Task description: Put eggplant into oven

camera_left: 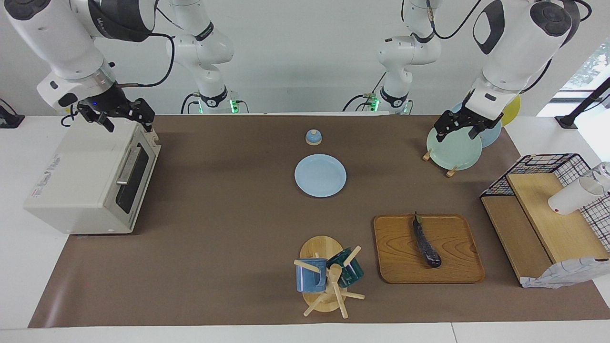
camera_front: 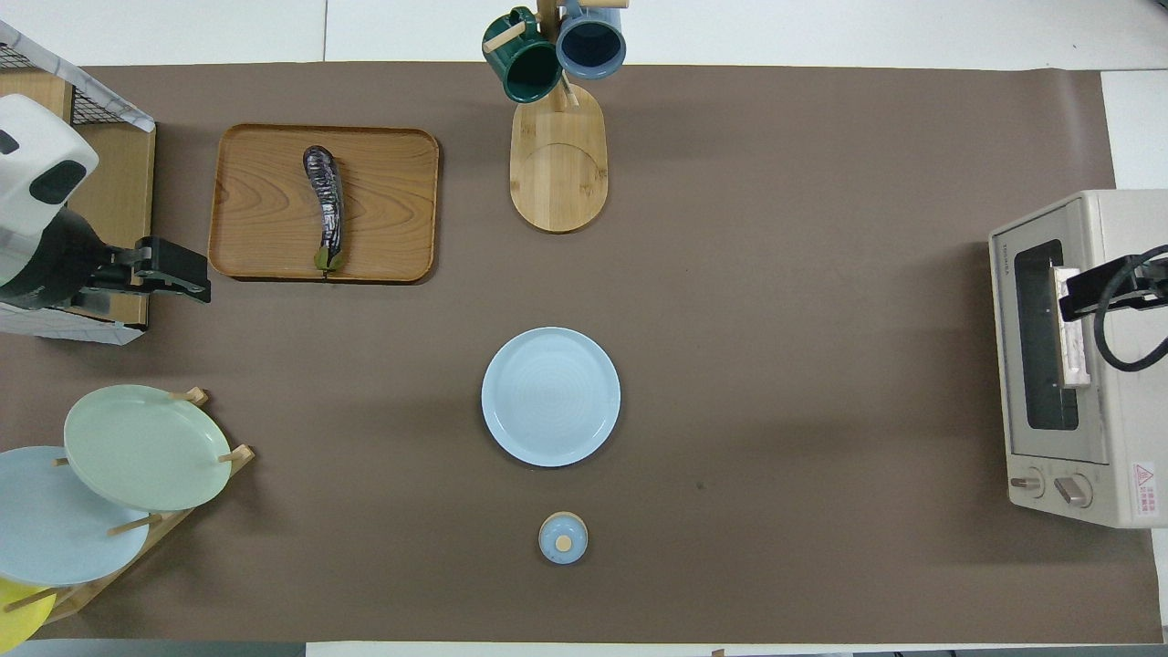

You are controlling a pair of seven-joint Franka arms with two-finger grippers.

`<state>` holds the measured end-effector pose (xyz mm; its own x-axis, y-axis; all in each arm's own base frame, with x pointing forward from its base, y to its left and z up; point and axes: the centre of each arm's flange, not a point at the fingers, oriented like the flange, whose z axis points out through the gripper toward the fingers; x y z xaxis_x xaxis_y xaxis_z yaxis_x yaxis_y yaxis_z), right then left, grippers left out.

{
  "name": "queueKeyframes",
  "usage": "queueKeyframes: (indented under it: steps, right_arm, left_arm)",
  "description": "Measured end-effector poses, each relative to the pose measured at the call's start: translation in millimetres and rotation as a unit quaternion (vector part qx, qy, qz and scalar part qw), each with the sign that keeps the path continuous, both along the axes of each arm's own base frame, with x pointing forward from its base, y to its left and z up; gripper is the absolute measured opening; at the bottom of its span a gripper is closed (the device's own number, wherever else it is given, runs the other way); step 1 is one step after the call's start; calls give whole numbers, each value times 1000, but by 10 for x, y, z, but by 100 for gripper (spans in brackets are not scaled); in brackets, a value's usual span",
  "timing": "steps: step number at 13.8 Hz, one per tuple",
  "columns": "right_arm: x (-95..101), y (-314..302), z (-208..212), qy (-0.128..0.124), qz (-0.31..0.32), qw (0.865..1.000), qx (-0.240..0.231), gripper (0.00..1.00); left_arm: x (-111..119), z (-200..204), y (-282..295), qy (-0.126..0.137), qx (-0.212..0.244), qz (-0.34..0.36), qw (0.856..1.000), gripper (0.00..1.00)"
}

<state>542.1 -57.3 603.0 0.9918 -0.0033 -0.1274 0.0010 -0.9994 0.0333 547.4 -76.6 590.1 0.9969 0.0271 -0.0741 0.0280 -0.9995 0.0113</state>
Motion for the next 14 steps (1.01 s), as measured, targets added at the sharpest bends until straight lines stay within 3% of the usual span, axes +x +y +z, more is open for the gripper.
queueKeyframes:
  steps: [9, 11, 14]
  right_arm:
    - [-3, -11, 4, 0, -1, 1000, 0, 100]
    - [-3, -11, 4, 0, -1, 1000, 0, 100]
    - [-3, -11, 4, 0, -1, 1000, 0, 100]
  left_arm:
    - [27, 12, -23, -13, -2, -1, 1000, 100]
    - [97, -2, -18, -37, -6, 1, 999, 100]
    - [244, -229, -42, -34, -17, 3, 999, 100]
